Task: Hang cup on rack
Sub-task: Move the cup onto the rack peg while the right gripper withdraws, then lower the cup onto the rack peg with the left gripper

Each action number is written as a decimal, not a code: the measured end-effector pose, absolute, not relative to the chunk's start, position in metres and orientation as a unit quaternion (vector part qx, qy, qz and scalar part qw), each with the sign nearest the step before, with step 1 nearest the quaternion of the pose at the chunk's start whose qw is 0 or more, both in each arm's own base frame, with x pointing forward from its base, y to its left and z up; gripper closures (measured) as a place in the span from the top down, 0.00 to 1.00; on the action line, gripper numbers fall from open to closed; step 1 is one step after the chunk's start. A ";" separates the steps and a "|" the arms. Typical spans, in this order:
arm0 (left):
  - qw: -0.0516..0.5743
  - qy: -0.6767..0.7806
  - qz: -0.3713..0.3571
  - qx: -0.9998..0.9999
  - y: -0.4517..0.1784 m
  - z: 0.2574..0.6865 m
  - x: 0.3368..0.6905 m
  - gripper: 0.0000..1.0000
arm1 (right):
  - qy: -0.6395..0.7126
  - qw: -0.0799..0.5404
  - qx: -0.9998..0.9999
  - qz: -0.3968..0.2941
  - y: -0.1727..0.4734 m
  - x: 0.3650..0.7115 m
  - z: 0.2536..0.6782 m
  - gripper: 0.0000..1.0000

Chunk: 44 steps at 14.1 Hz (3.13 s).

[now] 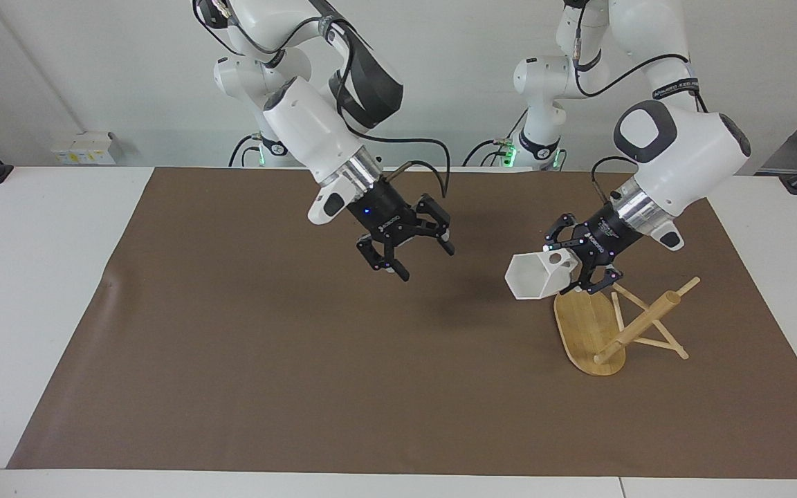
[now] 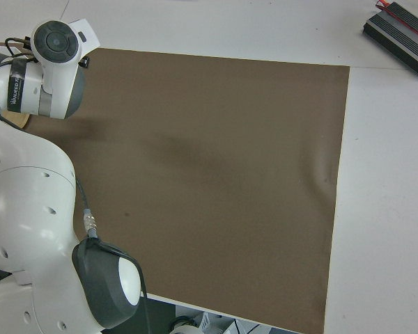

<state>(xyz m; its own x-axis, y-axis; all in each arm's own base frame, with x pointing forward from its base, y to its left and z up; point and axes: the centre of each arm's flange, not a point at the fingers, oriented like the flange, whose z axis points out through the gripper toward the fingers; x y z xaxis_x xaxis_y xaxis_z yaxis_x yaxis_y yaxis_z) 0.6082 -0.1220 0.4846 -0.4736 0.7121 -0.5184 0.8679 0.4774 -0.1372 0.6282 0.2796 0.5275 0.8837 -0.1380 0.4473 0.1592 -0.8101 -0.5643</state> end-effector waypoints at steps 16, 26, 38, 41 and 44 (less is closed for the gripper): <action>0.191 0.914 -0.190 0.303 -0.082 0.465 0.604 0.70 | -0.210 0.080 -0.962 -0.157 0.005 0.625 0.543 1.00; 0.190 0.934 -0.179 0.243 -0.070 0.459 0.605 0.70 | -0.085 0.023 -0.990 -0.113 -0.069 0.600 0.563 1.00; 0.179 0.956 -0.186 0.142 -0.050 0.451 0.600 0.70 | 0.007 -0.029 -0.997 -0.066 -0.055 0.583 0.601 1.00; 0.173 0.959 -0.190 0.121 -0.050 0.449 0.599 0.70 | 0.008 -0.029 -0.998 -0.052 -0.055 0.578 0.613 1.00; 0.171 0.960 -0.191 0.110 -0.050 0.449 0.598 0.70 | 0.011 -0.024 -0.999 -0.032 -0.054 0.572 0.622 1.00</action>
<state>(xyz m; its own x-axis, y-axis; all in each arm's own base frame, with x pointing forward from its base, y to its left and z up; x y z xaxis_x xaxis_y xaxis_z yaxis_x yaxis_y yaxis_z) 0.5981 -0.0499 0.4494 -0.9170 0.1458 -0.3713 0.2770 0.9025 -0.3298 0.5717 -0.0543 0.6217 0.9978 -0.0196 0.0641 -0.0227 -0.9986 0.0477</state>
